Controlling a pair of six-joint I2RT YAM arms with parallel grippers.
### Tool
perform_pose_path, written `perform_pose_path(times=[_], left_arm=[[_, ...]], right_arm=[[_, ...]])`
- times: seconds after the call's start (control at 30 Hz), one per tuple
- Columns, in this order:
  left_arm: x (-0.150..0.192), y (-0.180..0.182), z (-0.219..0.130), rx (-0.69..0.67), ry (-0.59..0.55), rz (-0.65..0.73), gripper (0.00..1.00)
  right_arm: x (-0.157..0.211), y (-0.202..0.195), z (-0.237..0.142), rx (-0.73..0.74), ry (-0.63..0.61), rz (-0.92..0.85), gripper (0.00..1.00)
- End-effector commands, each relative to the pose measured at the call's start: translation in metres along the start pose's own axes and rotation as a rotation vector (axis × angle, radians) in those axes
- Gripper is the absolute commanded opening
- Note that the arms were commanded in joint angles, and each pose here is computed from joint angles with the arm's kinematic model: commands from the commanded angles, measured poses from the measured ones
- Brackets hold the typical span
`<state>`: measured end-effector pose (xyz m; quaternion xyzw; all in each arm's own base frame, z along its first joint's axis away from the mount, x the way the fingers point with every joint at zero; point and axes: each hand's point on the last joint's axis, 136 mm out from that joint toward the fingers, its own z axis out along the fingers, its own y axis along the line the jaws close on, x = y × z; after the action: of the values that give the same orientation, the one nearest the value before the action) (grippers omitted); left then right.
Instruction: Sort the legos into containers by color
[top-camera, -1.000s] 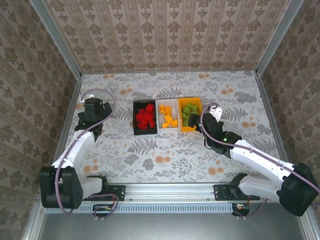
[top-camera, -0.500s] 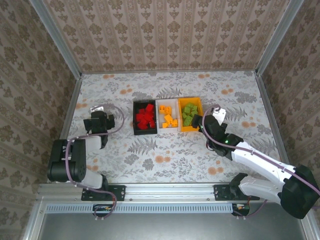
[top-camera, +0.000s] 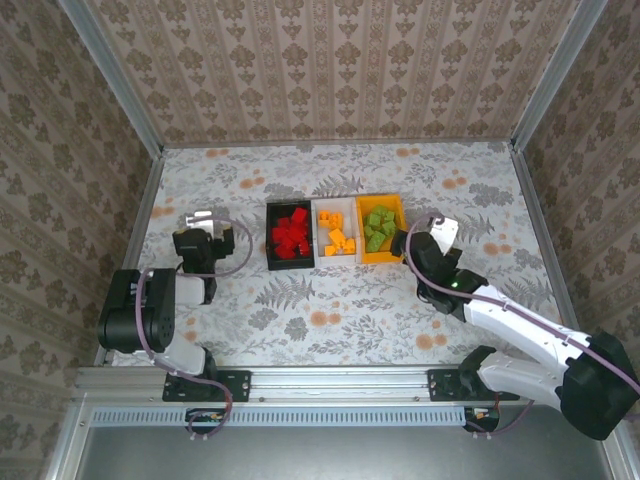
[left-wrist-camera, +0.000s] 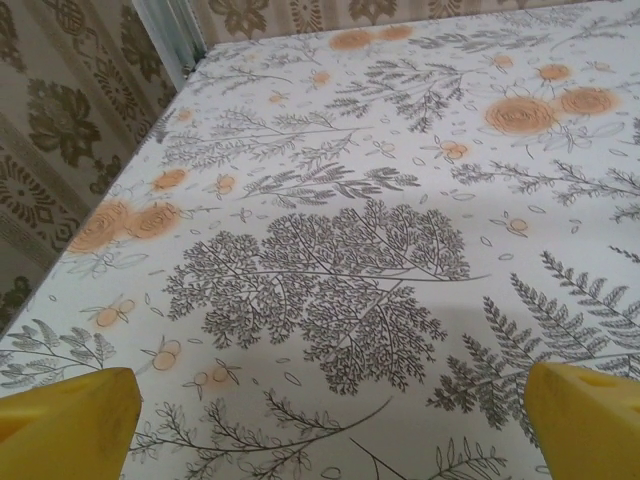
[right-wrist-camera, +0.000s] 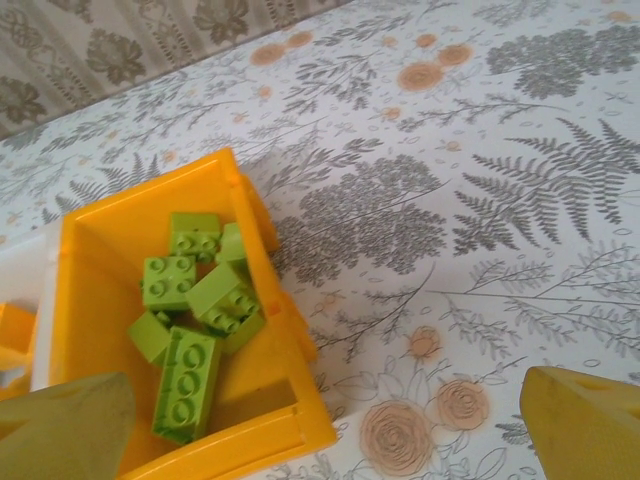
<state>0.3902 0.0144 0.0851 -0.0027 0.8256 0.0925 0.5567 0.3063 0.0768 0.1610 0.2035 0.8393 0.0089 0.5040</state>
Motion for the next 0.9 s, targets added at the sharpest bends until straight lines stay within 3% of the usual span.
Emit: perform_pose_path(times=[0.0, 0.17, 0.27, 0.5, 0.67, 0.87], left_arm=[[-0.013, 0.005, 0.000, -0.026, -0.050, -0.026, 1.00], [-0.013, 0.004, 0.000, -0.020, -0.049, -0.024, 1.00], [-0.013, 0.004, 0.000, -0.019, -0.050, -0.023, 1.00], [-0.014, 0.003, 0.000, -0.015, -0.052, -0.020, 1.00], [-0.014, 0.003, 0.000, -0.015, -0.051, -0.018, 1.00], [-0.013, 0.003, 0.000, -0.016, -0.051, -0.018, 1.00]], right_arm=[[0.000, -0.026, 0.005, 0.097, -0.003, -0.007, 1.00], [-0.014, -0.028, 0.009, 0.081, -0.083, -0.032, 1.00], [-0.027, -0.021, 0.010, 0.033, -0.171, -0.136, 1.00], [-0.073, -0.049, 0.026, 0.130, -0.304, -0.276, 1.00], [-0.062, -0.082, 0.065, 0.156, -0.269, -0.282, 1.00], [-0.042, -0.079, 0.096, 0.003, -0.275, -0.255, 1.00]])
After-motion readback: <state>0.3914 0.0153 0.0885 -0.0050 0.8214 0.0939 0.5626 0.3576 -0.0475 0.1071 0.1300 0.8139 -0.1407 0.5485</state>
